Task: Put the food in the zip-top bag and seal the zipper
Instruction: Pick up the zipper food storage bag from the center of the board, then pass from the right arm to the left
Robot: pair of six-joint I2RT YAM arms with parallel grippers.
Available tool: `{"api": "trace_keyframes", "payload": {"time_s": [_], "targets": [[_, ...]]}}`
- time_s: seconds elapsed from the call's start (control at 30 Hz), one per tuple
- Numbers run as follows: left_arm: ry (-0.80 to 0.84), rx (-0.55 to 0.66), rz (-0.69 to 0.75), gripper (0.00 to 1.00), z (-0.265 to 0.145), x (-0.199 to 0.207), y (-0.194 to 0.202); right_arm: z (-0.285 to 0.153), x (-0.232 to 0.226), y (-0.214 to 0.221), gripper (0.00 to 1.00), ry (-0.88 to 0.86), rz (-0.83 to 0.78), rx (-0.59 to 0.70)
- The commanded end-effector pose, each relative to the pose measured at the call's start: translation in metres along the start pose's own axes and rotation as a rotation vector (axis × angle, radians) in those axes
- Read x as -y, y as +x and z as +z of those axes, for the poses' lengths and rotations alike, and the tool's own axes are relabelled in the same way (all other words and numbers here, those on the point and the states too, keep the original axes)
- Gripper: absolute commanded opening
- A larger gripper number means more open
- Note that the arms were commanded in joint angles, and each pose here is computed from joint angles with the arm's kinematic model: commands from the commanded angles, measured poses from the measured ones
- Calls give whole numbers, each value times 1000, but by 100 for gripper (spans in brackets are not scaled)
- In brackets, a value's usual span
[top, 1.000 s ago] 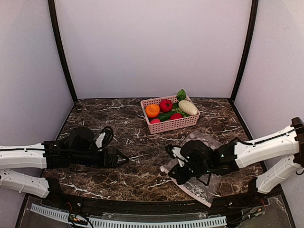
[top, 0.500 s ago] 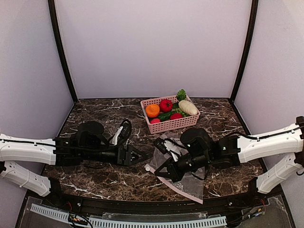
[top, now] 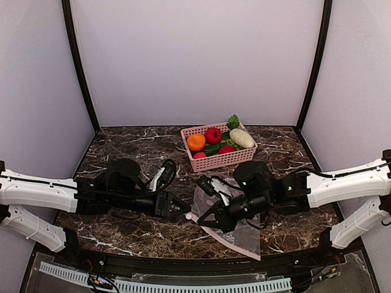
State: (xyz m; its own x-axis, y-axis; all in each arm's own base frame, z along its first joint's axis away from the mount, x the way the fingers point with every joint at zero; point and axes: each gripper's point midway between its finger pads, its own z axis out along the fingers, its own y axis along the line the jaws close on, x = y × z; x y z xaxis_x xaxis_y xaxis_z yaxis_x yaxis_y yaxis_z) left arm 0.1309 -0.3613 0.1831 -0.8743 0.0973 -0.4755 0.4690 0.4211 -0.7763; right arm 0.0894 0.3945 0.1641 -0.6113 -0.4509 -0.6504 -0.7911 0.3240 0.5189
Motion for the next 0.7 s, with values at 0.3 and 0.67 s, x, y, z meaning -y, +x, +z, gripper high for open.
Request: {"api": "trace_keyframes", "payload": {"time_s": [0.3,0.67], "targets": [[36,-9,11,19,3,14,-2,-9,-10,-17,0,-36,-17,50],[78,-2,2,1,2,22,-2,-13,-5,-20,6,-11,-7,66]]}}
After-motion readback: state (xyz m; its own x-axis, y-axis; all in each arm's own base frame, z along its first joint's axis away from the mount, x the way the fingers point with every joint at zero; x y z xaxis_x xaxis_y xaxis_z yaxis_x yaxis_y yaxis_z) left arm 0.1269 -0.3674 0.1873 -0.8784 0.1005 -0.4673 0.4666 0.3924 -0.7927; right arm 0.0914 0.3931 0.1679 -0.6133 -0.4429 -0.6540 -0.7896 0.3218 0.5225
